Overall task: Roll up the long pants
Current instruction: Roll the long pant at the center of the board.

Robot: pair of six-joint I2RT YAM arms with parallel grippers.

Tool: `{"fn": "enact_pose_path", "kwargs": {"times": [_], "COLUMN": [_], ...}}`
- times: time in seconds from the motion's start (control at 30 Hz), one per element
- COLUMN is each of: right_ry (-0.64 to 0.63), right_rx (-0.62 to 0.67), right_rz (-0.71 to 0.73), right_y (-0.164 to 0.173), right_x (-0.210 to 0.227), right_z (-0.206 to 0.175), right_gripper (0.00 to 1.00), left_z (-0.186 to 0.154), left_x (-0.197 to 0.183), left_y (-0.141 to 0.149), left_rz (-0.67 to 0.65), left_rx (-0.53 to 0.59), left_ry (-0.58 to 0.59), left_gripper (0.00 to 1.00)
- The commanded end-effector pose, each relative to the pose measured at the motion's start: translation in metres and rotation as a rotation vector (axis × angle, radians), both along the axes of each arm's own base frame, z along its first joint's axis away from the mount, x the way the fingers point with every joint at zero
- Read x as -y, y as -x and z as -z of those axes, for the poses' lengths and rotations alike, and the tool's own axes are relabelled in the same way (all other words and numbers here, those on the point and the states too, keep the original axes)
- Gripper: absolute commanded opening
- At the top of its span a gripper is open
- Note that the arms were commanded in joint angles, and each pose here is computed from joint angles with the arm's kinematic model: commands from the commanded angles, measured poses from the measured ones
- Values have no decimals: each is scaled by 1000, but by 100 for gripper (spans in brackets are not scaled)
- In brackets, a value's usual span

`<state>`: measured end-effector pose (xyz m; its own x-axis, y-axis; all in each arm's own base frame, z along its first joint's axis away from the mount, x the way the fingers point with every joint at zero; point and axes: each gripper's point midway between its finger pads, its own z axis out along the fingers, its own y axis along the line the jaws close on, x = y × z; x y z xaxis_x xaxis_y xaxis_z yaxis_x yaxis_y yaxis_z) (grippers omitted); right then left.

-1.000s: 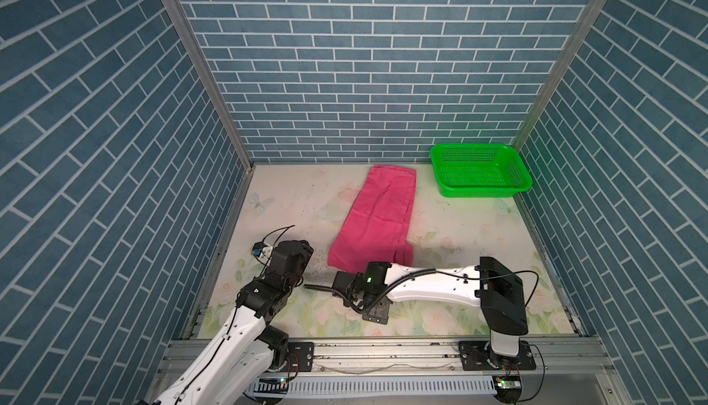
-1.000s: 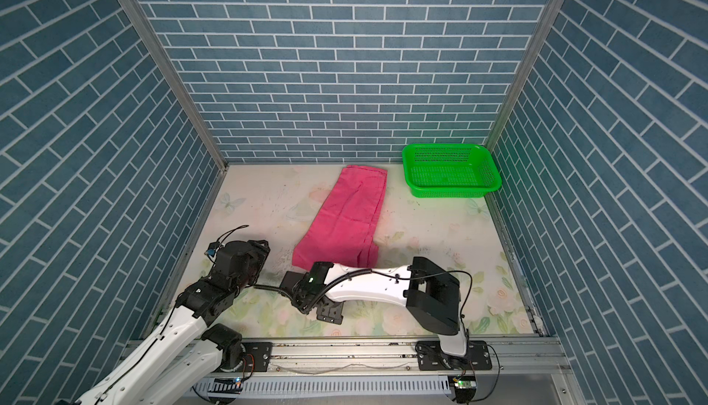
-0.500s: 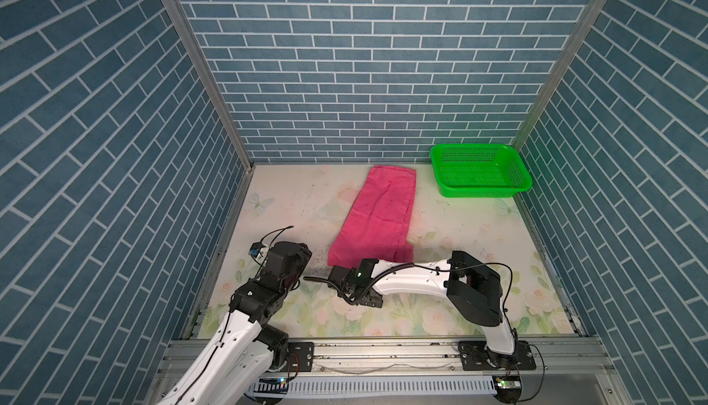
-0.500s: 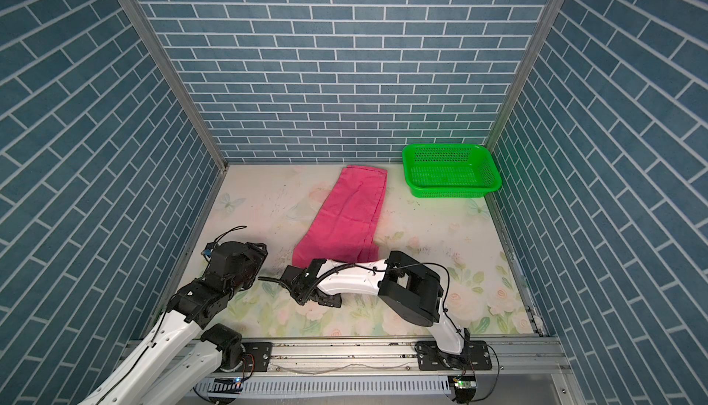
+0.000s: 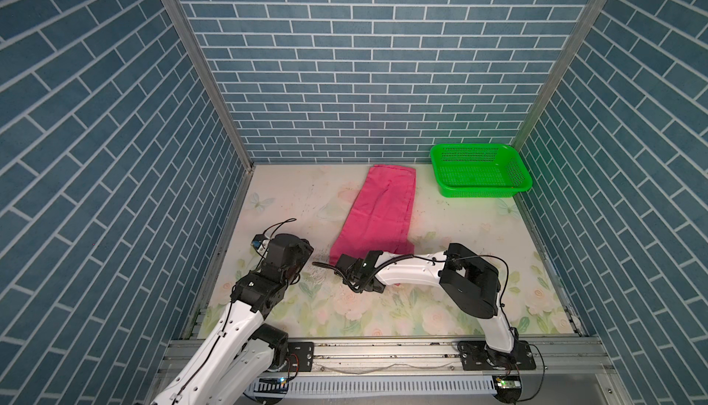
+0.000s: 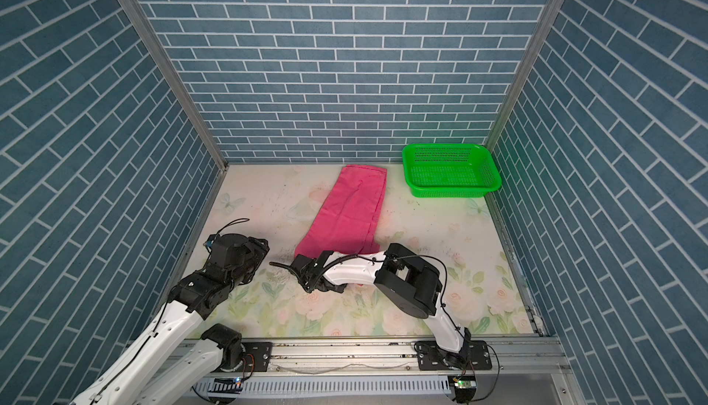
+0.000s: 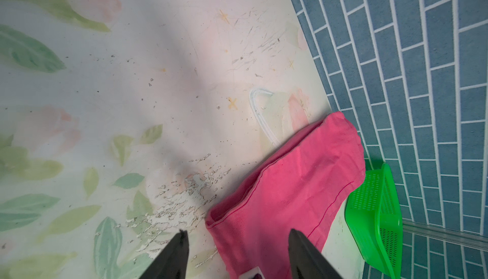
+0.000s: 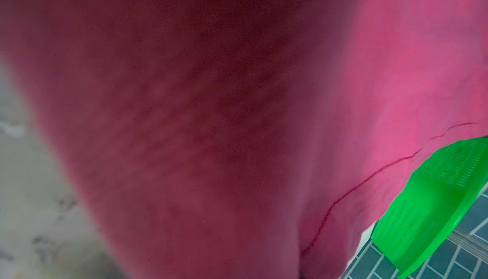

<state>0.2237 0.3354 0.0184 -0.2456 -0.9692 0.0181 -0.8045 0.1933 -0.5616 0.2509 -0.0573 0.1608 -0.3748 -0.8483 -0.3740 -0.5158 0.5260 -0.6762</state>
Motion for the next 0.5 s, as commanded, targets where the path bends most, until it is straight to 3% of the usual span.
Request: {"fn": "enact_pose_path", "kwargs": {"times": [0.0, 0.13, 0.37, 0.47], "right_ry": [71, -11, -256, -328], "right_rx": [-193, -365, -910, -1120], "right_rz": [31, 39, 103, 141], "right_y": [24, 49, 117, 136], "right_x": [24, 13, -25, -38], "right_z": [44, 29, -24, -45], "right_gripper": [0, 0, 0, 0], "left_z": [-2, -13, -57, -60], "left_x": [-8, -15, -35, -33], "left_y": [5, 8, 14, 11], "left_rz": [-8, -17, -58, -35], "left_rx": [-1, 4, 71, 67], "left_ry": [-28, -62, -147, -170], "left_gripper": [65, 65, 65, 65]}}
